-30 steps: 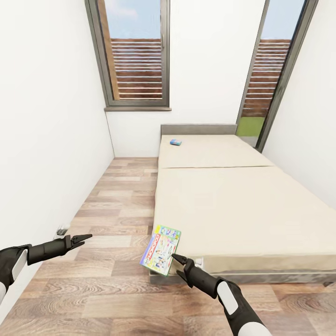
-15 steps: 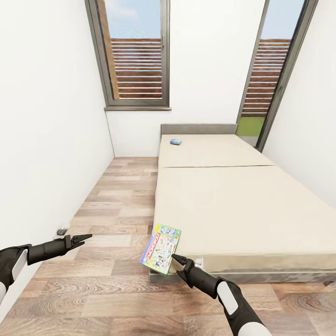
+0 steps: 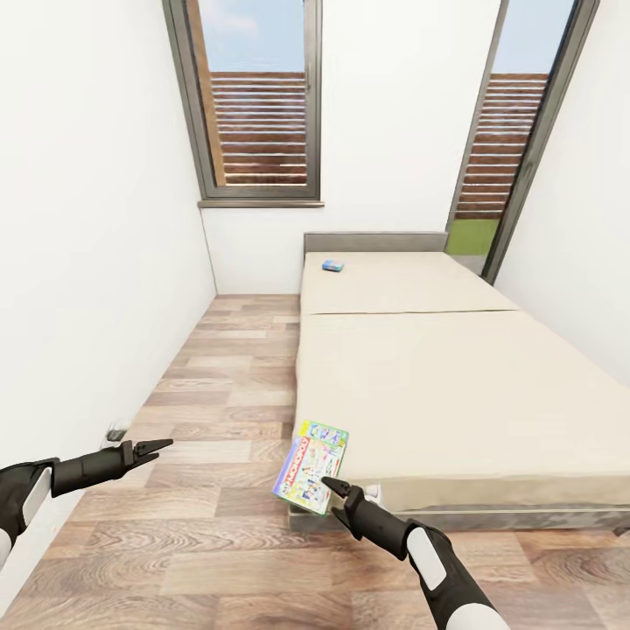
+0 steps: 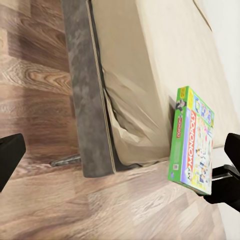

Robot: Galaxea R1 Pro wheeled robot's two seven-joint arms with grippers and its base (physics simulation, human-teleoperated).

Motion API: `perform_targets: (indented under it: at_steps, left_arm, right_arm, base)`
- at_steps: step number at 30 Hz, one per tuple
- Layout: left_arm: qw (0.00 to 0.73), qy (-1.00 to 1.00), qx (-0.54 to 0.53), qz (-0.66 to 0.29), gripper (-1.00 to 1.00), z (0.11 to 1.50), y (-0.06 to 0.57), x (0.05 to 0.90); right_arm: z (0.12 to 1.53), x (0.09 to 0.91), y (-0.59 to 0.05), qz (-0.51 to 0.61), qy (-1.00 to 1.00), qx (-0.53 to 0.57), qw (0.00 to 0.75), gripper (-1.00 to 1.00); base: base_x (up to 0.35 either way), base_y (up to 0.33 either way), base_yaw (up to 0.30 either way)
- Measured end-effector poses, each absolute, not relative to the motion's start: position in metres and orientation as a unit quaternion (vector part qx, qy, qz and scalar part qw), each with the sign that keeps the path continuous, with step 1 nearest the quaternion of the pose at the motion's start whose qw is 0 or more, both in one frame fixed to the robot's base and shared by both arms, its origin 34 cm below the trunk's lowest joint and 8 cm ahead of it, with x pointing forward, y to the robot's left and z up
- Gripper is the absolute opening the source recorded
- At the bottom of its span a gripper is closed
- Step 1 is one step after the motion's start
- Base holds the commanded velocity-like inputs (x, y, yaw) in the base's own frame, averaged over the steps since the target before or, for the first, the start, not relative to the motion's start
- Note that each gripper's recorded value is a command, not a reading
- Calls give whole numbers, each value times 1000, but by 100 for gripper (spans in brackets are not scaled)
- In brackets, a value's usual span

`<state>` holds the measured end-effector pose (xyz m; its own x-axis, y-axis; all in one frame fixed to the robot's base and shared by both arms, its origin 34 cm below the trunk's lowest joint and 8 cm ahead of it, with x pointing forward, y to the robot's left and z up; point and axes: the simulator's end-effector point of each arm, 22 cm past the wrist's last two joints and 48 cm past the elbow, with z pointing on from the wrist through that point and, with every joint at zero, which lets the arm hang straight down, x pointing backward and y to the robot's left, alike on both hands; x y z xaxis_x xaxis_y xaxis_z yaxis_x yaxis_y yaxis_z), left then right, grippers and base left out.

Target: Put all the toys in the child's room - the three board games (two on the bed and one on the table), the two jigsaw puzzles on the table, and the tennis ball on the table - inside the toy box on the table in the child's room.

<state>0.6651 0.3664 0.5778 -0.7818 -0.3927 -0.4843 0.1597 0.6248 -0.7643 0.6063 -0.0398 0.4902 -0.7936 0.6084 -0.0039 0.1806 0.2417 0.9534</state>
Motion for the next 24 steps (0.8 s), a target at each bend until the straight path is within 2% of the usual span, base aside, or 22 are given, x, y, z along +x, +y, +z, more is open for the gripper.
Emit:
perform_targets:
  at_steps: [24]
  left_arm:
    - [324,841,-69,-427,100,578,366,665]
  right_arm:
    - [490,611,-44,553,765,257,209,100]
  base:
    - [10,22,0]
